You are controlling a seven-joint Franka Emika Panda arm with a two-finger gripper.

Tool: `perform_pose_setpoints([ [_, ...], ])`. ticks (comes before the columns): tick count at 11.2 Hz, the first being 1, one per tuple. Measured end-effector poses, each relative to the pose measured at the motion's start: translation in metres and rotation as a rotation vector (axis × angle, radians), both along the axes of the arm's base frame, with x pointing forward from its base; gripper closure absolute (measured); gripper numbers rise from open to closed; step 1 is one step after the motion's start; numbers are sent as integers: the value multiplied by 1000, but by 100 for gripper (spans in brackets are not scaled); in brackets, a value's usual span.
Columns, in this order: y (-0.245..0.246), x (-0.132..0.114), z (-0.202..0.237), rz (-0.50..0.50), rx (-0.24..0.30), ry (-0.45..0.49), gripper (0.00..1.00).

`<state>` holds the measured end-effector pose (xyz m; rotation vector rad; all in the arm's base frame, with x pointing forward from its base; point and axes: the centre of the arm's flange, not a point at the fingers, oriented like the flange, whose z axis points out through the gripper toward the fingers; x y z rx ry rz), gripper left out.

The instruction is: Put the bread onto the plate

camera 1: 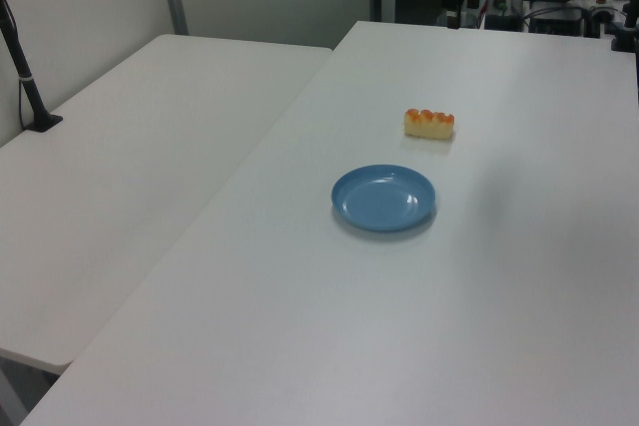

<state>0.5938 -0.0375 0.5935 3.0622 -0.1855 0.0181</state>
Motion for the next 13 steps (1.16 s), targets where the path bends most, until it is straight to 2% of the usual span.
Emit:
perform_pose_setpoints([
  [13, 5, 1, -5, 8, 1, 10, 0],
])
